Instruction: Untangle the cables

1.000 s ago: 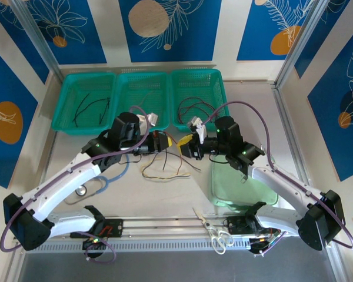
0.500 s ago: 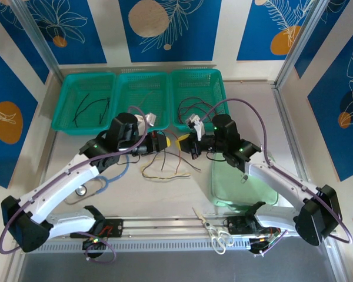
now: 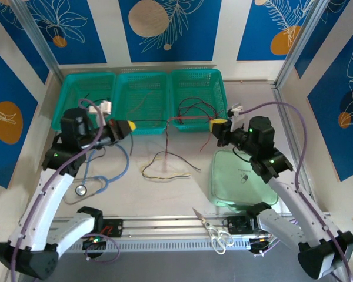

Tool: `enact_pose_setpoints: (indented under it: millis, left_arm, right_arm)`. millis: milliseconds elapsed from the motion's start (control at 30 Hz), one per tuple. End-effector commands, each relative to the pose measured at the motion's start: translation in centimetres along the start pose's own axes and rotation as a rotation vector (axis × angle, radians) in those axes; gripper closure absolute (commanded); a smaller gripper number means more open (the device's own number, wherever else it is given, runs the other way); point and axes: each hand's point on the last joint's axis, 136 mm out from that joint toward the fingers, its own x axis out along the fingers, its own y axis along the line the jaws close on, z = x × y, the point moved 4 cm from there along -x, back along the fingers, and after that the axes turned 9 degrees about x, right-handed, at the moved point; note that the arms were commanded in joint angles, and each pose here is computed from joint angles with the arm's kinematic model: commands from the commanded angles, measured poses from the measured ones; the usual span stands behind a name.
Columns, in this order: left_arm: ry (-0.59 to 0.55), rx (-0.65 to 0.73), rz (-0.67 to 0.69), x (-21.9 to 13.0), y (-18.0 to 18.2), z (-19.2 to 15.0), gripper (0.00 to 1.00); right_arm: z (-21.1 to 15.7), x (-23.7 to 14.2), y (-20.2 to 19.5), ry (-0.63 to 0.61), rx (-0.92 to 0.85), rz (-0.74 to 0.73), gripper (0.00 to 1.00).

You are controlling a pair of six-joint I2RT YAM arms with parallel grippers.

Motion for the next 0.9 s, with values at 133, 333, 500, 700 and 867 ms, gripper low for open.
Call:
enact_pose_setpoints:
  millis: [133,333,500,700,867]
  left_arm:
    - [-0.037,-0.108,0.032,-2.2,4.0,2.6,1.0]
    - [-0.184,-0.139,0.207,-5.0,7.5,5.0,1.0]
    - [-0.308,-0.133,0.345,-7.6,8.7,6.4,1.0]
    - [-0.409,-0.123,0.431,-9.5,8.4,6.7,1.0]
    - [-0.448,-0.12,0.451,-10.1,8.5,6.7,1.0]
  right_arm:
    - [1.1,-4.0,-5.9,-0.099,0.156,-0.288,1.0]
    - [2.5,-7.1,-9.1,-0.198,0.275,-0.474,1.0]
    - [3.4,-9.3,-10.7,-0.287,0.312,-0.62,1.0]
    - [4.1,-11.3,-11.0,-0.356,0.299,-0.715,1.0]
    - [4.5,-12.7,-11.1,-0.399,0.276,-0.786,1.0]
